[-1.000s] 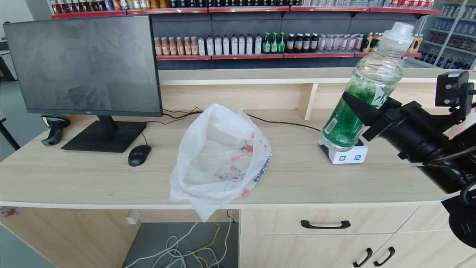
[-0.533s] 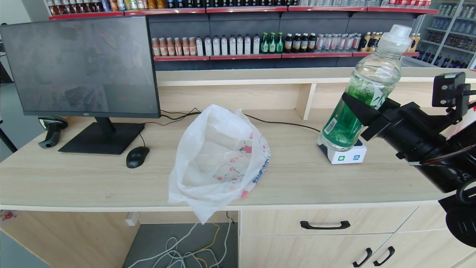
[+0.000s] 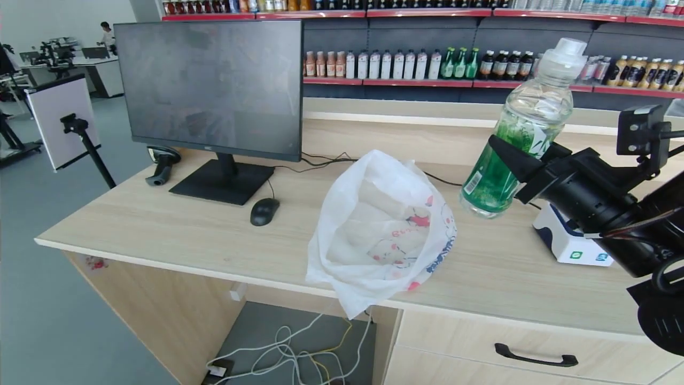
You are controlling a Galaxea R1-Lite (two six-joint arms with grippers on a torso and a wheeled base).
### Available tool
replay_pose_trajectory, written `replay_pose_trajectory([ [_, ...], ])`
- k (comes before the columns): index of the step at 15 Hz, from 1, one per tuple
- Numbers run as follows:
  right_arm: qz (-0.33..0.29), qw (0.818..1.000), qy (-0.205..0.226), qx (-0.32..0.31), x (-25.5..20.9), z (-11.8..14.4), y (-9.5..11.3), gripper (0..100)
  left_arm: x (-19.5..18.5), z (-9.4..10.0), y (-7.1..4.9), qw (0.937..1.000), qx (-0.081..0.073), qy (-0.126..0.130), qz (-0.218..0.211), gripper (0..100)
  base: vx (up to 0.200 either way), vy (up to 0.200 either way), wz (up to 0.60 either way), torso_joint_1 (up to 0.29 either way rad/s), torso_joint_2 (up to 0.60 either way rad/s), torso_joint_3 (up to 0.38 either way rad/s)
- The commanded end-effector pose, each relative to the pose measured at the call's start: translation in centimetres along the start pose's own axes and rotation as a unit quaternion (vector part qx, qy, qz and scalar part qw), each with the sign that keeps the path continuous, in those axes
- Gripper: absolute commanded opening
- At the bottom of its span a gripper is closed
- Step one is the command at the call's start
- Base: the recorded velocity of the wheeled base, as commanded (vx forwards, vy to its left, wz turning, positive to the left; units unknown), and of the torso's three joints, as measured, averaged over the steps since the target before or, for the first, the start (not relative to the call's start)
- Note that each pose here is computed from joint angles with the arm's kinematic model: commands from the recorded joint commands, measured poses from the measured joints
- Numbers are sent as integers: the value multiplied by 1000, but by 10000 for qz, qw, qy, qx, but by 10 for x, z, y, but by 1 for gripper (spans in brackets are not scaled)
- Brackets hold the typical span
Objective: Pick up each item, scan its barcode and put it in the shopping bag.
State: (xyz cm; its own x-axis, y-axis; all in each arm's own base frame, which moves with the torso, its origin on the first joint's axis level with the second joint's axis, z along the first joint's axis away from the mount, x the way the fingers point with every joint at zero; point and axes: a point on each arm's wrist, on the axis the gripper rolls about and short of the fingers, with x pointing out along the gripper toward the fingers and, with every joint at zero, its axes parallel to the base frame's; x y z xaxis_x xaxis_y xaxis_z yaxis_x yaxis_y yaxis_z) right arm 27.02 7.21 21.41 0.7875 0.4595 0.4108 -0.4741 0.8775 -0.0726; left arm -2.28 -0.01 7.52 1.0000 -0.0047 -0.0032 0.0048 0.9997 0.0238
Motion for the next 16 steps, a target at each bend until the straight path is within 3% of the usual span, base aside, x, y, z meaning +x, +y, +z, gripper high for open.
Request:
replay_pose_trajectory([
  [1,-1,10000,-19,-7,1,1,0,0,0,0,0,10000,4,-1,0,100,0,0,0,0,0,0],
  [6,139,9999,-51,70,10,-3,6,0,0,0,0,10000,4,-1,0,100,0,0,0,0,0,0],
  [10,362,9992,-61,182,34,-21,15,0,0,0,0,10000,-4,-1,0,100,0,0,0,0,0,0],
  [14,847,9954,-29,449,61,-46,48,0,0,0,0,10000,4,-1,0,100,0,0,0,0,0,0],
  [16,895,9947,140,493,63,-61,52,0,0,0,0,10000,4,-1,-7,100,0,0,0,0,0,0],
])
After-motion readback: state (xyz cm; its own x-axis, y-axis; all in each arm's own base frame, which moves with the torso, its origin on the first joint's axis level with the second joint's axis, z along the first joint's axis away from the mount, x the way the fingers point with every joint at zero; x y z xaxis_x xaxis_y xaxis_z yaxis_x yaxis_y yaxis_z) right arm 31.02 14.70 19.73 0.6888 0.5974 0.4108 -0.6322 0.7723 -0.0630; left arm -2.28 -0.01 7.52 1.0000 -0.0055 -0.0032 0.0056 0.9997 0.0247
